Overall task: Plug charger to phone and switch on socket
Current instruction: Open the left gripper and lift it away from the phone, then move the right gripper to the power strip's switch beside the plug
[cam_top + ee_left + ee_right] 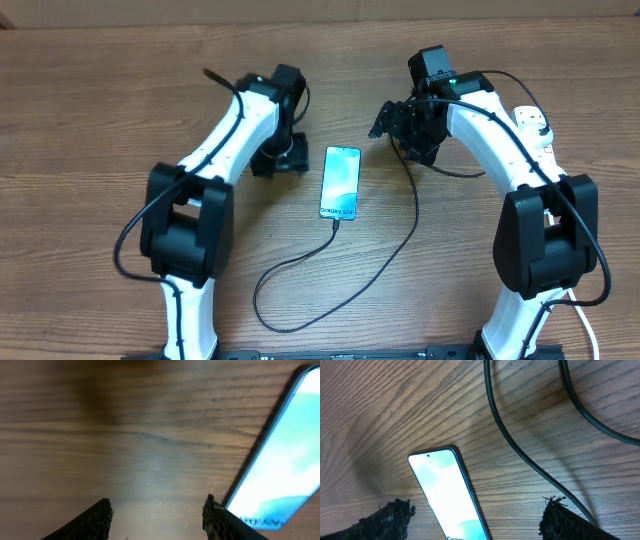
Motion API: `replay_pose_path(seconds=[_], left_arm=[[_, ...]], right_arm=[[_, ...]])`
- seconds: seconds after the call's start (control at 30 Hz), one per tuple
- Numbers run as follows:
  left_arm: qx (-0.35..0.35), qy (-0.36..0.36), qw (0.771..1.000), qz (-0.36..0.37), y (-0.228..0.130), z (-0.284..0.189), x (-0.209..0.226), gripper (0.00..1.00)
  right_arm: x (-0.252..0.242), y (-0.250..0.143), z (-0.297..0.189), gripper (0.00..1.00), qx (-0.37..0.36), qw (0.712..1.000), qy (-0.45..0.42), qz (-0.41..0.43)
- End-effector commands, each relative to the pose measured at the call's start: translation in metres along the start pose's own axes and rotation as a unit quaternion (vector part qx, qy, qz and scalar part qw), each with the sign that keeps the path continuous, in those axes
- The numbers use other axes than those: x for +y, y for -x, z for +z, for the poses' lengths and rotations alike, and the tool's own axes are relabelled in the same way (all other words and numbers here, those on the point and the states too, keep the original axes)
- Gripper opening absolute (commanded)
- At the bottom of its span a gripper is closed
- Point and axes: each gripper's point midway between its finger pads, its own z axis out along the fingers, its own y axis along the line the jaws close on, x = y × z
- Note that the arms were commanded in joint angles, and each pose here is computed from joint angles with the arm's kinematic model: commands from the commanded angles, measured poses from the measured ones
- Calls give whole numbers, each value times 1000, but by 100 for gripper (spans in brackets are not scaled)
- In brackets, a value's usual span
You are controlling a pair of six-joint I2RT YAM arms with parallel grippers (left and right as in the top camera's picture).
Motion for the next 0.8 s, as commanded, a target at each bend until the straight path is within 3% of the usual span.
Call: replay_pose_path(seconds=[0.0,0.17,0.2,0.23,0.43,0.77], left_arm=[[-108,18,994,9,15,-79,11,61],[-168,-10,986,18,-20,-153,13,62],[-176,-14,984,20,-28,-164,15,67],[-184,-18,983,20,-34,-173,17,100],[-217,-33,975,20,-51,-203,23,99],[-220,-35,975,20,-49,-202,22,100]], right_arm=[[7,6,-14,86,-23,1000,8,-11],[7,7,-14,86,-24,1000,10,-11],[7,7,-14,100,-24,1000,10,-11],[8,7,-14,100,-25,1000,10,-11],[10,9,-14,100,-29,999,14,-13],[10,9,-14,100,-28,999,16,-13]])
